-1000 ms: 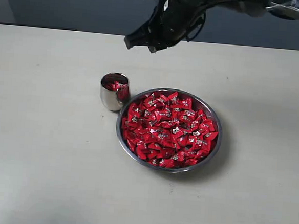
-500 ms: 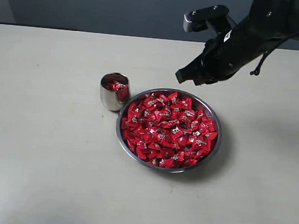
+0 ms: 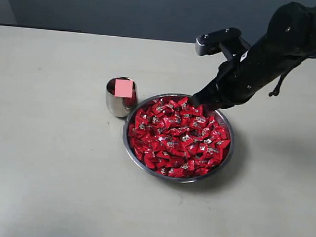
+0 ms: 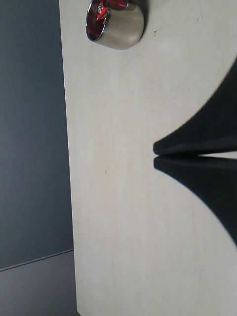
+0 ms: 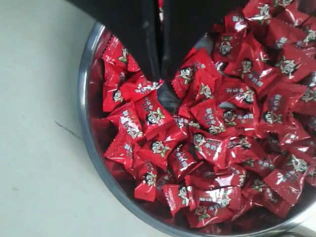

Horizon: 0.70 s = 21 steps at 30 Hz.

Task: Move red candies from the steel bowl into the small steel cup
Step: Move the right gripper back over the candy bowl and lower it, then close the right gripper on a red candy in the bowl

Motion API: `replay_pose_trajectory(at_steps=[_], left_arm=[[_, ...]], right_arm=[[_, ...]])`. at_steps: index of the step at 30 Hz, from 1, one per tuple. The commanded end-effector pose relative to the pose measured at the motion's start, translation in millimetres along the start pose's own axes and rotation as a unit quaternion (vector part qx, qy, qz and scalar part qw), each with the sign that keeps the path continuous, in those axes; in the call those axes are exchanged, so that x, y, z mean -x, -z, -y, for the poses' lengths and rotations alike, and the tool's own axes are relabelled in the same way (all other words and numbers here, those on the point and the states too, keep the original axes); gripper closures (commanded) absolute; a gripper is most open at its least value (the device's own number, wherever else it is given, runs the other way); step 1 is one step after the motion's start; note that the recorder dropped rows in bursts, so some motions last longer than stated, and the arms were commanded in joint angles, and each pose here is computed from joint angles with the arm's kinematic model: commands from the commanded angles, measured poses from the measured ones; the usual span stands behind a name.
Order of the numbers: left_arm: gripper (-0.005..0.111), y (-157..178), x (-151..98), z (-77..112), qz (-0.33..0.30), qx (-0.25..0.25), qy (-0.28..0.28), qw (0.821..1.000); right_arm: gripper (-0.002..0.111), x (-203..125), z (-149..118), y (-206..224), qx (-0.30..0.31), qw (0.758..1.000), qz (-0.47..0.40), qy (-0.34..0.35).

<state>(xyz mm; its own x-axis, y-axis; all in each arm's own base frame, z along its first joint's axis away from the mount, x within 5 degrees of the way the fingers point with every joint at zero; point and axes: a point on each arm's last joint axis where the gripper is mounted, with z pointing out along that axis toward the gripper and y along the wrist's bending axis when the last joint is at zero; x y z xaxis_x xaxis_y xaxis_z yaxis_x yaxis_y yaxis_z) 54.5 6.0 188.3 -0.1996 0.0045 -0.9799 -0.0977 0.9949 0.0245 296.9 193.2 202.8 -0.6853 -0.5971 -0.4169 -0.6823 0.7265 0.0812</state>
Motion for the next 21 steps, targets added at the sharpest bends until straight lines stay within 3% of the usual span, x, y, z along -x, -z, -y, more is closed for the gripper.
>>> replay_pose_trajectory(at_steps=[1,14,21], left_arm=[[0.106,0,-1,0.4,0.001,-0.004,0.000,1.000],[0.106,0,-1,0.4,0.001,-0.004,0.000,1.000],[0.106,0,-1,0.4,0.001,-0.004,0.000,1.000]], right_arm=[[0.109,0,-1,3,0.009,1.000,0.006,-0.010],[0.109,5,-6,-25,0.054,0.998,0.008,-0.005],[0.109,24,-18,-46,0.072,0.997,-0.003,0.015]])
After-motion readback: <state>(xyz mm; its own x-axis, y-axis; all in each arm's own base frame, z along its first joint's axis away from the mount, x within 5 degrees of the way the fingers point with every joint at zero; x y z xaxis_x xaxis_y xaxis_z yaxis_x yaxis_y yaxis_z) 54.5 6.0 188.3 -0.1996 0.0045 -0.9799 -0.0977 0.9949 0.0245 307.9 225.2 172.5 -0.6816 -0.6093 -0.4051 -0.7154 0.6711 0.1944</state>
